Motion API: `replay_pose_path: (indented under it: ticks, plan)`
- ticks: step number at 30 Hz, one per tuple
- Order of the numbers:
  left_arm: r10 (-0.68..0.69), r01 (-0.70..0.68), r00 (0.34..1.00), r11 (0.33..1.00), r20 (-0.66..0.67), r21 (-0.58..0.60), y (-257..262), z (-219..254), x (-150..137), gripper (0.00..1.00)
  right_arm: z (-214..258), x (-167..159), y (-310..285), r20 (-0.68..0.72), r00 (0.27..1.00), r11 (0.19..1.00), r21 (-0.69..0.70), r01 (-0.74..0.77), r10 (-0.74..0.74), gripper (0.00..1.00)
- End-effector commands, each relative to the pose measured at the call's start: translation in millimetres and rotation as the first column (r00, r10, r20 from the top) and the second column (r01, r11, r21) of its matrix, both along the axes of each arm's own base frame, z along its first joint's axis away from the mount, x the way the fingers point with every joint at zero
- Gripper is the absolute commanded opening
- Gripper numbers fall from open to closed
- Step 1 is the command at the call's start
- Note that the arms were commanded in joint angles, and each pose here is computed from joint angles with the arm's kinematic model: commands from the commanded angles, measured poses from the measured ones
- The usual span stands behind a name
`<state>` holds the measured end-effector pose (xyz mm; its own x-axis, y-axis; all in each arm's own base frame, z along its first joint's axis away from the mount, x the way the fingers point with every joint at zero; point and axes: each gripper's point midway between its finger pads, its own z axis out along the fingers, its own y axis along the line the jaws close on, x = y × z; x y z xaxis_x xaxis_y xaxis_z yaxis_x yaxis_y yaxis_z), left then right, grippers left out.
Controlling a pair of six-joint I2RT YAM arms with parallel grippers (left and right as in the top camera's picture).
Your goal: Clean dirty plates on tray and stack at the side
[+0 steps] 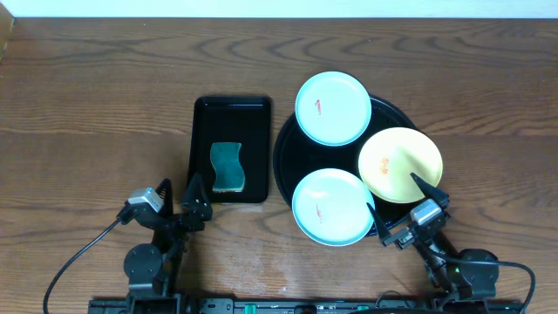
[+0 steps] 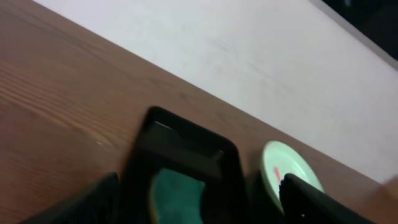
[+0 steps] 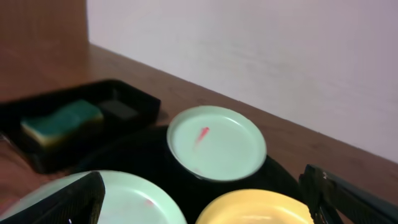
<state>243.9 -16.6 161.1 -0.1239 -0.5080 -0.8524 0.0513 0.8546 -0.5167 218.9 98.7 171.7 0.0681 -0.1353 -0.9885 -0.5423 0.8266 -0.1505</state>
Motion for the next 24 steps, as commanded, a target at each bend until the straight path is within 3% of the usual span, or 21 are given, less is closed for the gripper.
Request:
replay_pose_path:
  ticks: [1, 5, 11, 17, 20, 24]
  plan:
    - [-0.070, 0.061, 0.991, 0.995, 0.116, 0.078, -11, 59, -10, 0.82, 40, -9, 6, 0.020, 0.999, 0.993, 0.112, -0.043, 0.041, 0.99]
    - [-0.052, 0.042, 0.997, 0.988, 0.064, 0.147, -7, 104, -19, 0.82, 83, -12, 5, 0.009, 0.999, 0.992, 0.119, -0.040, 0.039, 0.99]
    - [-0.064, 0.115, 0.964, 0.976, -0.260, 0.186, -7, 119, -13, 0.82, 129, 11, 7, -0.228, 0.973, 0.990, 0.142, -0.007, 0.039, 0.99]
    - [-0.078, 0.175, 0.834, 0.976, -0.547, 0.127, -8, 105, 3, 0.83, 137, 51, 11, -0.573, 0.819, 0.992, 0.120, 0.043, 0.034, 0.99]
    - [-0.154, 0.231, 0.774, 0.972, -0.614, 0.046, -21, 90, 9, 0.82, 140, 67, 25, -0.658, 0.744, 0.987, 0.160, -0.017, 0.119, 0.99]
    - [-0.265, 0.301, 0.639, 0.950, -0.722, -0.082, -40, 56, 10, 0.82, 130, 80, 44, -0.739, 0.626, 0.958, 0.282, -0.047, 0.248, 0.99]
